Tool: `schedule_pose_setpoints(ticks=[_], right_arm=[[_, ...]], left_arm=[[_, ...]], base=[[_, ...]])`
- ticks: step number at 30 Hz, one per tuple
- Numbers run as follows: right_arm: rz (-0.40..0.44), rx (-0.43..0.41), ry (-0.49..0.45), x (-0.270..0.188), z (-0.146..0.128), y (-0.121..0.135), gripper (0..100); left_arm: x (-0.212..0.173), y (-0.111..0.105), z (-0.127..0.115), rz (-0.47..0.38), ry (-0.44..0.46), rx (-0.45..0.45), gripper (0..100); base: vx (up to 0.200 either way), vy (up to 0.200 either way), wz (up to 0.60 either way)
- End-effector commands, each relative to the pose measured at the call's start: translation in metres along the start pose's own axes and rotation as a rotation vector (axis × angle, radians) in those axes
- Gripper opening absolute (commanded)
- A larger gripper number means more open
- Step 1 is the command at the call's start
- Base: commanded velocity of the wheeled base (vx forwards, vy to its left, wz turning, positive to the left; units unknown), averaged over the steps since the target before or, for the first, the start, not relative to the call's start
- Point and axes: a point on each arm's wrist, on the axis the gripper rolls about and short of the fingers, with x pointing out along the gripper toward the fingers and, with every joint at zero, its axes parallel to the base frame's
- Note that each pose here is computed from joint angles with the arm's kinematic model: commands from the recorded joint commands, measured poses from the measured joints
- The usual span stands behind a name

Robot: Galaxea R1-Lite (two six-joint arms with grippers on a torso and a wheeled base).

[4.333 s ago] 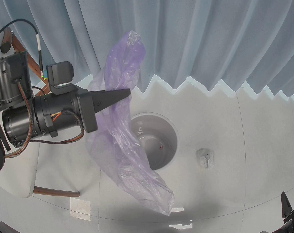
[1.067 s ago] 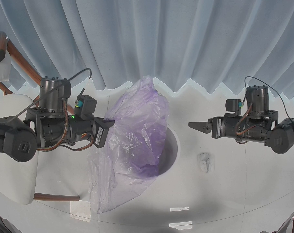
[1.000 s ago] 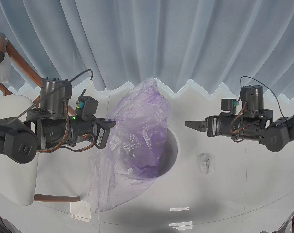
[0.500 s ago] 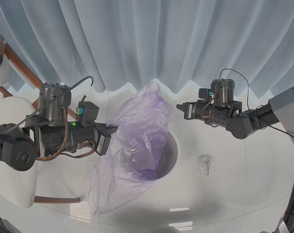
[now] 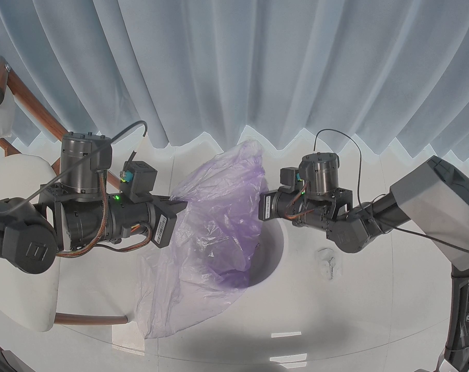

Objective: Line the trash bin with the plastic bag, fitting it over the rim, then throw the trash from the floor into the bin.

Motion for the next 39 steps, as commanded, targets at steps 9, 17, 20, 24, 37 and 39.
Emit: schedule_pose_setpoints(ticks=[9,17,20,24,37,39], right_arm=[[0.069,-0.02,0.059,-0.02,-0.058,0.028,0],[0.083,-0.023,0.024,-0.023,-0.056,0.034,0],[0.019,-0.011,0.003,-0.03,-0.047,0.019,0],[-0.089,0.015,-0.025,-0.064,-0.025,-0.006,0],[-0.059,0.017,0.225,-0.128,-0.087,0.021,0],[-0.034,0.003,0.234,-0.124,-0.095,0.028,0]], left_arm=[[0.026,0.004,0.003,0.004,0.01,-0.003,0],[0.053,0.009,0.014,0.017,-0.012,0.0,0],[0.054,0.006,0.018,0.027,-0.018,-0.014,0],[0.052,-0.017,0.026,0.027,-0.032,-0.122,0],[0.048,-0.021,0.031,0.05,-0.045,-0.15,0],[0.048,-0.02,0.031,0.065,-0.042,-0.152,0]], base=[[0.0,0.0,0.0],[0.0,0.0,0.0],[0.0,0.0,0.0],[0.0,0.0,0.0],[0.0,0.0,0.0],[0.0,0.0,0.0]])
